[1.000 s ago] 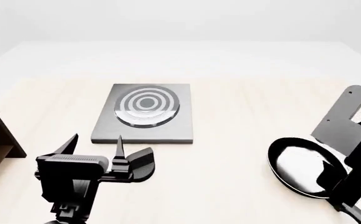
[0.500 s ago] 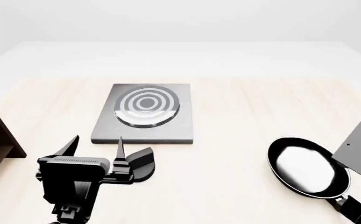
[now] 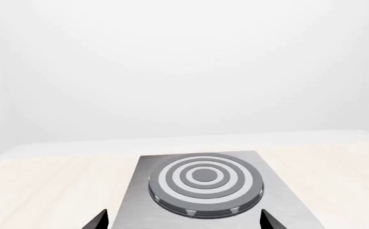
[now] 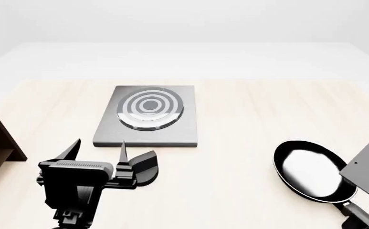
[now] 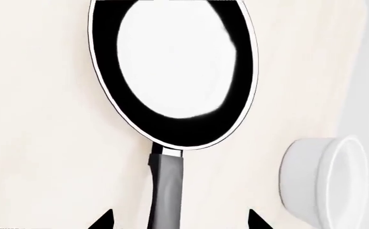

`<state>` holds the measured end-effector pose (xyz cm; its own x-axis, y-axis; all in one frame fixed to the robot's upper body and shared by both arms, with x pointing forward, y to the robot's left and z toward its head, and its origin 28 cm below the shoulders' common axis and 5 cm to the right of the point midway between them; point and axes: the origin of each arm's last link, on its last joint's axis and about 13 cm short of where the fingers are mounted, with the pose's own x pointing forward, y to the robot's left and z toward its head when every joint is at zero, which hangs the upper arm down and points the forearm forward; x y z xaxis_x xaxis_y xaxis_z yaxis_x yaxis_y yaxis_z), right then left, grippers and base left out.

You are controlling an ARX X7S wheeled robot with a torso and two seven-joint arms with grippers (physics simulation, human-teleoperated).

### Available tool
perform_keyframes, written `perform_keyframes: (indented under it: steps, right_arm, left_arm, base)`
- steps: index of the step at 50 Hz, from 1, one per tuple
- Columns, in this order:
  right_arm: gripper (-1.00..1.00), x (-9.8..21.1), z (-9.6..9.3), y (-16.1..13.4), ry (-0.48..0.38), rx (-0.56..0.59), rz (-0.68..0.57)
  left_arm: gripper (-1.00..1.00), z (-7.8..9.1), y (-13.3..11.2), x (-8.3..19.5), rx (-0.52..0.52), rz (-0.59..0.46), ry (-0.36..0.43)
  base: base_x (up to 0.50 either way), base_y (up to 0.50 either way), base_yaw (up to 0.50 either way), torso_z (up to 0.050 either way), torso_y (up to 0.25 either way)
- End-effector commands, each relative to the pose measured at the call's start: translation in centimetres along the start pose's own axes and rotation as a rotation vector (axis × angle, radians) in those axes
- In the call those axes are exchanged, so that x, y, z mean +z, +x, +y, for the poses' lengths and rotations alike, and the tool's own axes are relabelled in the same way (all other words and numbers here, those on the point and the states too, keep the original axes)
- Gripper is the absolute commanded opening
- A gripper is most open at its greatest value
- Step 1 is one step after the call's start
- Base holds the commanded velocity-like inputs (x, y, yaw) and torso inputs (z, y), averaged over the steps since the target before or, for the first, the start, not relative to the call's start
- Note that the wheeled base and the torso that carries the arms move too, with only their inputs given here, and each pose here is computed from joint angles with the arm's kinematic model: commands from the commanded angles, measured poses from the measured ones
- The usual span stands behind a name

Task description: Turn on the stove and put the frying pan on it.

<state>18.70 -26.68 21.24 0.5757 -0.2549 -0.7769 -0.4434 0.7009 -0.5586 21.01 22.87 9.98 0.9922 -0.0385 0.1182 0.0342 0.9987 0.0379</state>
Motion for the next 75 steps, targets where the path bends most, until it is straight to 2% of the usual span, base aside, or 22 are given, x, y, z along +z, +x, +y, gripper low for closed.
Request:
perform_keyframes:
  steps: [1, 15, 27, 53, 75]
  right_arm:
    - [1.0, -1.4, 0.5, 1.5, 0.029, 0.007, 0.062]
    - [1.0, -2.5, 0.7, 2.1, 0.039, -0.007, 0.118]
    - [1.0, -2.6, 1.0, 3.2, -0.01, -0.006, 0.109]
    - [1.0, -3.5, 1.6, 5.7, 0.021, 0.001, 0.14]
    - [1.0, -4.1, 2.2, 7.3, 0.013, 0.0, 0.173]
  left_arm:
    - [1.0, 0.0, 0.1, 0.1, 0.003, -0.001, 0.007]
    - [1.0, -0.2, 0.1, 0.0, -0.001, 0.0, 0.013]
    - [1.0, -0.2, 0.1, 0.0, 0.0, 0.003, 0.013]
    - [1.0, -0.2, 0.1, -0.4, 0.008, 0.011, 0.016]
    - [1.0, -0.1, 0.1, -0.5, 0.01, 0.013, 0.019]
  base:
    - [0.0, 0.0, 0.0, 0.0, 0.0]
    - [0.0, 0.0, 0.0, 0.0, 0.0]
    - [0.0, 0.0, 0.0, 0.0, 0.0]
    - [0.0, 0.0, 0.0, 0.0, 0.0]
    - [0.0, 0.0, 0.0, 0.0, 0.0]
